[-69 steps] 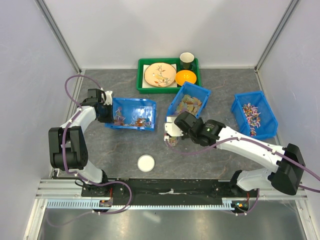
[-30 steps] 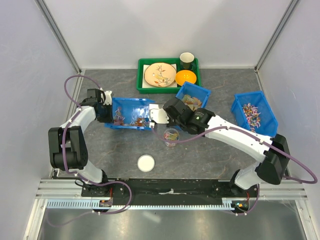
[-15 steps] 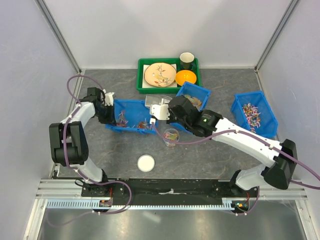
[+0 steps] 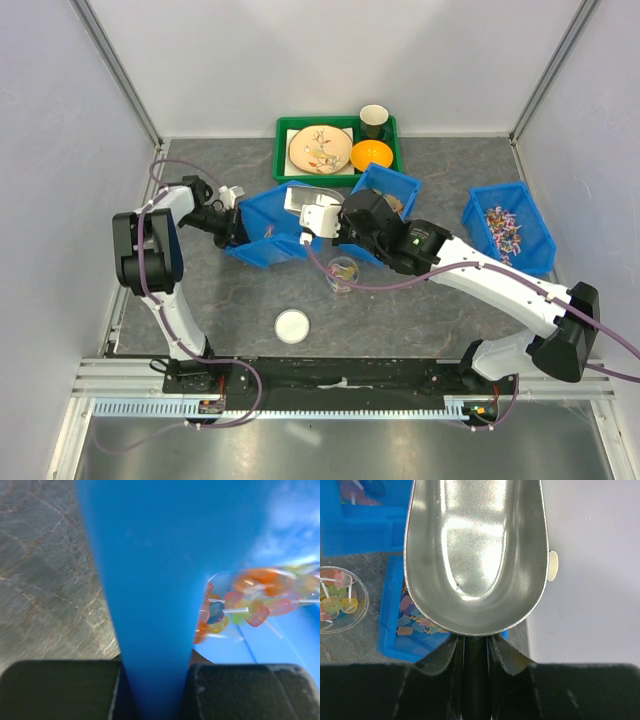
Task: Pack the candies
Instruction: Scoop the fake candies from the storage box.
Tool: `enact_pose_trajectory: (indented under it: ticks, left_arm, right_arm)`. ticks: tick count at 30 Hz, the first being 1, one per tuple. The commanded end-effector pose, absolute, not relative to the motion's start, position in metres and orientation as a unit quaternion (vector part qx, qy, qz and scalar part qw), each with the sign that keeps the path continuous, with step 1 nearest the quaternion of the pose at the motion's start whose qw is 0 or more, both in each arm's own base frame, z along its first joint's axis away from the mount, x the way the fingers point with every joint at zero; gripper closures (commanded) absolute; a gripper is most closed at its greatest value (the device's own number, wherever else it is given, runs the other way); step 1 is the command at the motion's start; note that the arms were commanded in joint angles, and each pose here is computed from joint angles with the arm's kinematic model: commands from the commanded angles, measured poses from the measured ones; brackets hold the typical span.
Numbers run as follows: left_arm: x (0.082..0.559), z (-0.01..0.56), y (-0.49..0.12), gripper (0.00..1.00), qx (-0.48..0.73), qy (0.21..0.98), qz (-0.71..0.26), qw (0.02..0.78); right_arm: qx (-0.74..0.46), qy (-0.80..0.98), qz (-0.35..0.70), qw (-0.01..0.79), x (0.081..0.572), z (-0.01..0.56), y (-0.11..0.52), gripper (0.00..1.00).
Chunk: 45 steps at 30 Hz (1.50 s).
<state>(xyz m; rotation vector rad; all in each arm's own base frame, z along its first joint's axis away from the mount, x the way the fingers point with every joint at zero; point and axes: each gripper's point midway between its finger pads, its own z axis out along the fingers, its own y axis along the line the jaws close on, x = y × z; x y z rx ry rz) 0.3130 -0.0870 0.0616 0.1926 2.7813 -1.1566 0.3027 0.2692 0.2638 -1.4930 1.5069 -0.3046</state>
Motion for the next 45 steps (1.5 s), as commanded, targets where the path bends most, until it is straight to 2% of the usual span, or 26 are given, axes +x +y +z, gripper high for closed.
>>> enact_pose_trajectory:
  ticks: [1,10,13,17,25,36,45]
  left_arm:
    - [0.314,0.089,-0.103,0.98,0.041,0.873,-0.482,0.056]
    - [0.318,0.09,-0.101,0.98,0.039,0.874,-0.48,0.067]
    - [0.326,0.087,-0.09,0.99,0.042,0.898,-0.426,0.099]
    - [0.34,0.072,-0.059,0.99,0.038,0.939,-0.308,0.145]
    - [0.357,0.061,-0.011,0.98,0.021,0.965,-0.154,0.212]
    - [0.362,0.068,0.002,0.98,0.028,0.943,-0.101,0.317]
    - [0.361,0.07,0.004,0.98,0.023,0.938,-0.092,0.335]
  right_arm:
    - [-0.59,0.615,-0.11,0.512,0.305,0.282,0.276,1.0]
    - [-0.596,0.615,-0.109,0.504,0.307,0.279,0.279,1.0]
    - [-0.599,0.615,-0.112,0.5,0.307,0.277,0.278,1.0]
    - [-0.605,0.615,-0.117,0.492,0.306,0.277,0.277,1.0]
    - [-0.625,0.618,-0.138,0.455,0.308,0.261,0.272,1.0]
    - [-0.686,0.612,-0.168,0.357,0.304,0.219,0.281,1.0]
    - [-0.698,0.6,-0.229,0.316,0.327,0.205,0.305,1.0]
